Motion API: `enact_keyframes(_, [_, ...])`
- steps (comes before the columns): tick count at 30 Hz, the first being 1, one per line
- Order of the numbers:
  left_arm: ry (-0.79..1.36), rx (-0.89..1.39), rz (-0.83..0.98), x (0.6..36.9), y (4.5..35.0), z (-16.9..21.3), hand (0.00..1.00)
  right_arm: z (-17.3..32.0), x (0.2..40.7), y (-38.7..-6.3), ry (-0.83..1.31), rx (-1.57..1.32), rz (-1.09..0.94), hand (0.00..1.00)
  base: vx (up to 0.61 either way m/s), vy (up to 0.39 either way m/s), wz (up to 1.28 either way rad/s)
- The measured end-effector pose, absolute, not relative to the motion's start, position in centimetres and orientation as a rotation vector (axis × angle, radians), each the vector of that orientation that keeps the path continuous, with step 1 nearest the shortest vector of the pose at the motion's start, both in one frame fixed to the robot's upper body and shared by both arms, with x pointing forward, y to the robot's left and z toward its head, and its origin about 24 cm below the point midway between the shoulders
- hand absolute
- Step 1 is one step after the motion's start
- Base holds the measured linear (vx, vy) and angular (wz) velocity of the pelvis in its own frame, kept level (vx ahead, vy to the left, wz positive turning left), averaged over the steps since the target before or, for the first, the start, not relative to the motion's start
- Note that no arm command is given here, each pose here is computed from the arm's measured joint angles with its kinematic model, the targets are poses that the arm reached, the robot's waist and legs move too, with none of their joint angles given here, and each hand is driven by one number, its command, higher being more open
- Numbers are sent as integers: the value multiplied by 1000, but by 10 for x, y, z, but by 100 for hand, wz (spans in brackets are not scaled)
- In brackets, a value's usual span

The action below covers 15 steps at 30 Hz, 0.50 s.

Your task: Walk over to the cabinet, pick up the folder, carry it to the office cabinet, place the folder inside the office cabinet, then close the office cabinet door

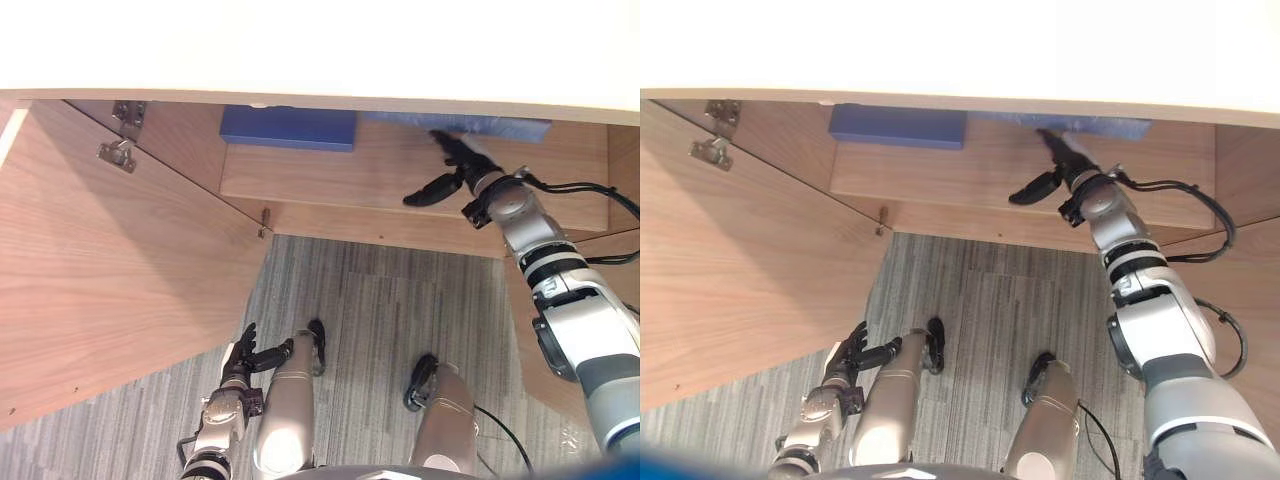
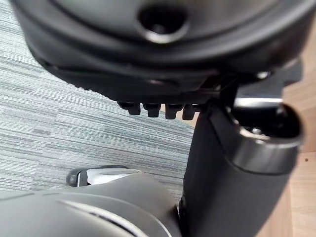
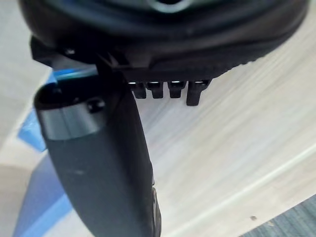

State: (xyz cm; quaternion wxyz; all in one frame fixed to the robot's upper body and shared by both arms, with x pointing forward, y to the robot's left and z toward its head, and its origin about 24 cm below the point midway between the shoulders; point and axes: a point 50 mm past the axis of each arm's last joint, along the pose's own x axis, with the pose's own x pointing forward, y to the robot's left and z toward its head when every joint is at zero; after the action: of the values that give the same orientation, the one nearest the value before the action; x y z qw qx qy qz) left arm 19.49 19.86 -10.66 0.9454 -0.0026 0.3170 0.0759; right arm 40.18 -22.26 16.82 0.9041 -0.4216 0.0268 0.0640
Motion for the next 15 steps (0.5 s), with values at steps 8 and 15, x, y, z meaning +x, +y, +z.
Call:
enact_keyframes(8, [623,32,141,192,208,-103,100,155,387,-219,60,-1018,301,100,9,1,-3])
enact_keyframes(15, [623,41,124,192,212,-103,100,154,385,-227,111,-1045,367,100,1,-9,0])
